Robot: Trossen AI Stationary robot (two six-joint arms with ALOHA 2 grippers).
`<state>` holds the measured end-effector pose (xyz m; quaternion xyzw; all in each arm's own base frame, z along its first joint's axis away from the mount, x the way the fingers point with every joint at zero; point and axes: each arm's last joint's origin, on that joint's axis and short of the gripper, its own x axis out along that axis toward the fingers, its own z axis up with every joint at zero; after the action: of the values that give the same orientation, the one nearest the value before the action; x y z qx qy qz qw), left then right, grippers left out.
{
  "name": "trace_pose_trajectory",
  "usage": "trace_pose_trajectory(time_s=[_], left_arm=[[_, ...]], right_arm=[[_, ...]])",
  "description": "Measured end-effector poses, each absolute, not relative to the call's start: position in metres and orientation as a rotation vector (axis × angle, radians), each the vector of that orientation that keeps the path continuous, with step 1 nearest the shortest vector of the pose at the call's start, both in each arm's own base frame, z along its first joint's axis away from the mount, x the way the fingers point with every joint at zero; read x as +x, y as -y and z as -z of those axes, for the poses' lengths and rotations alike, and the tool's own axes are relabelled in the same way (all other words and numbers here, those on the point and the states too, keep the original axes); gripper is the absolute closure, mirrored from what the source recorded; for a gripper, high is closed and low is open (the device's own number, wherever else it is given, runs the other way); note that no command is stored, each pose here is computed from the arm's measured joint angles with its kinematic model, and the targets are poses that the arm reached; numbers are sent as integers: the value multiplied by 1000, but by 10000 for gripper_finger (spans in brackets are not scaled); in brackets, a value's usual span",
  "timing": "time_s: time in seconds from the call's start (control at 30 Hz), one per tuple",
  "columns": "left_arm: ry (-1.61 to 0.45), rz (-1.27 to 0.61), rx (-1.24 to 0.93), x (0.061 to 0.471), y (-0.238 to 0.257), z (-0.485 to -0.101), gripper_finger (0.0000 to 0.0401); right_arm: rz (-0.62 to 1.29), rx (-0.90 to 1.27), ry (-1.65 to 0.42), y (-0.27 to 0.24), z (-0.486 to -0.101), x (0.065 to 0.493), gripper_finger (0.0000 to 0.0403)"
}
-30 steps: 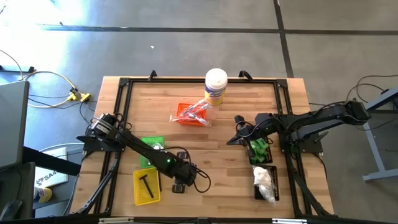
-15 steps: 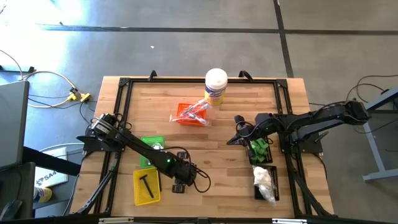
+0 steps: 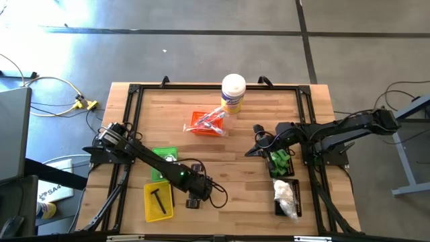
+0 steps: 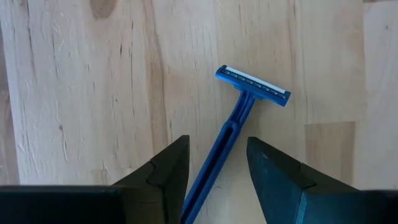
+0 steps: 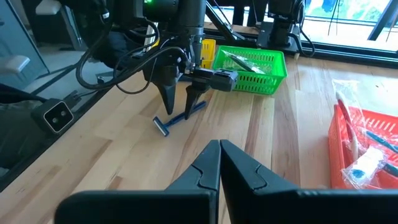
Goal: Pick & Place Travel size toiletries
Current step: Put the blue razor into the yellow bin
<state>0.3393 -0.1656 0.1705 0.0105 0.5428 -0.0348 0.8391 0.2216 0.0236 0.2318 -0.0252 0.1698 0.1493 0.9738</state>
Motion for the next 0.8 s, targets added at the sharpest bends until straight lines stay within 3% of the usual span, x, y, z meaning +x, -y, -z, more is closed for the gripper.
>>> trace_pose_trajectory(time_s=[0.8], left_arm=[[-1152,77,21,339,166,-170,247]], right_arm=[[-301,-51,-342,-24,-232,222,400]])
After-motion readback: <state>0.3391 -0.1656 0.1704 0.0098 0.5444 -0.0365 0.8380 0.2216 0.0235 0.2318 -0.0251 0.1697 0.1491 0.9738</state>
